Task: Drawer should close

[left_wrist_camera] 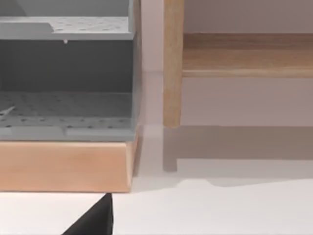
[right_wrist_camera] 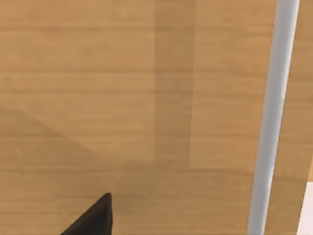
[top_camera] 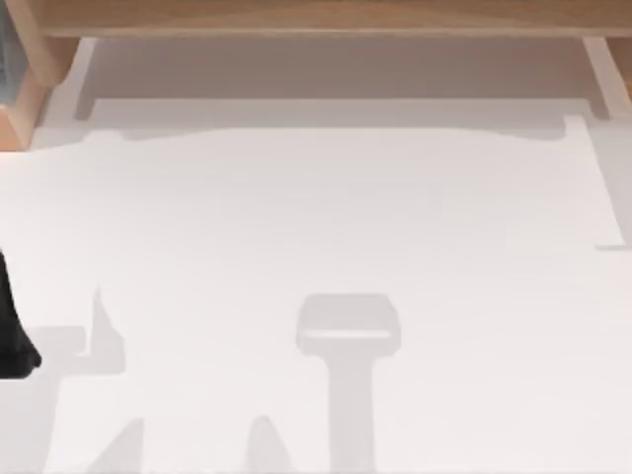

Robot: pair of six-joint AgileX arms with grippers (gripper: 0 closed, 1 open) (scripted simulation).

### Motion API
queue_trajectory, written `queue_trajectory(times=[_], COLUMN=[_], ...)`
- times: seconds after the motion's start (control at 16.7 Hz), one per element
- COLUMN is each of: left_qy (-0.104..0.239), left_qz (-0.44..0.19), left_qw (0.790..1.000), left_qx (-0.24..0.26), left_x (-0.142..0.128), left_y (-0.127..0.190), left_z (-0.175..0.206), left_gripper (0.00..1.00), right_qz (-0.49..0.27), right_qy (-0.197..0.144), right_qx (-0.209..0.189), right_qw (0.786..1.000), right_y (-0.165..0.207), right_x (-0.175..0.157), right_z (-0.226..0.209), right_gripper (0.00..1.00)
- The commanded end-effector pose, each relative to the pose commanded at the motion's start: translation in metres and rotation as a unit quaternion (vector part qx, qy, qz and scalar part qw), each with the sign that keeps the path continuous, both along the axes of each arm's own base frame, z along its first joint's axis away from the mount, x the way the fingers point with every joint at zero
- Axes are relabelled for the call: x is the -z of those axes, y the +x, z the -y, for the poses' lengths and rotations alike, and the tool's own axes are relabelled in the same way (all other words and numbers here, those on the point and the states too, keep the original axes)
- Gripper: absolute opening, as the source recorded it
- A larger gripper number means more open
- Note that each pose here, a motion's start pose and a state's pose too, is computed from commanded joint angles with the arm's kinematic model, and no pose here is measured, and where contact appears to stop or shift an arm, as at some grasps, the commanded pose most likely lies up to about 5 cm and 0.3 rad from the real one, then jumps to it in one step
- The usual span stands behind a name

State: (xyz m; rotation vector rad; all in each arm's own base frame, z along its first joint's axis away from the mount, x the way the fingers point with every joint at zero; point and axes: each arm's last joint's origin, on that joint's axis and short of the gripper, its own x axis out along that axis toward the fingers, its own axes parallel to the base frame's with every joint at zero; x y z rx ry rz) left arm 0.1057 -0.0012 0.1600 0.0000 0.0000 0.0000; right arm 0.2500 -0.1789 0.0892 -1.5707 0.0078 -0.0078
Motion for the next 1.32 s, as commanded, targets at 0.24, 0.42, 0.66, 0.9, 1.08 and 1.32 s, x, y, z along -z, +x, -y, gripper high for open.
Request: queue_trajectory(times=[0.24,0.42,0.66,0.9,1.08,1.32], left_qy=[0.000,0.000,0.000,0.000,0.000,0.000], left_qz=[0.000,0.000,0.000,0.000,0.000,0.000], left_qw=[1.000,1.000,1.000,1.000,1.000,1.000], left_qx=[0.000,0.000,0.000,0.000,0.000,0.000], left_x=[0.0000,0.0000,0.0000,0.0000,0.0000,0.0000], left_y=[0.0000,0.0000,0.0000,0.0000,0.0000,0.0000], left_z=[0.0000,0.0000,0.0000,0.0000,0.0000,0.0000], left_gripper=[1.00,1.00,1.00,1.00,1.00,1.00], right_qz=[0.000,0.000,0.000,0.000,0.000,0.000], right_qy=[0.000,0.000,0.000,0.000,0.000,0.000], right_qx=[0.000,0.000,0.000,0.000,0.000,0.000], right_qw=[1.000,1.000,1.000,1.000,1.000,1.000], right_y=[0.0000,0.0000,0.0000,0.0000,0.0000,0.0000], right_x=[0.0000,0.0000,0.0000,0.0000,0.0000,0.0000], right_z=[0.0000,0.0000,0.0000,0.0000,0.0000,0.0000], right_gripper=[0.85,0.62,0.32,0.02,0.00,0.00])
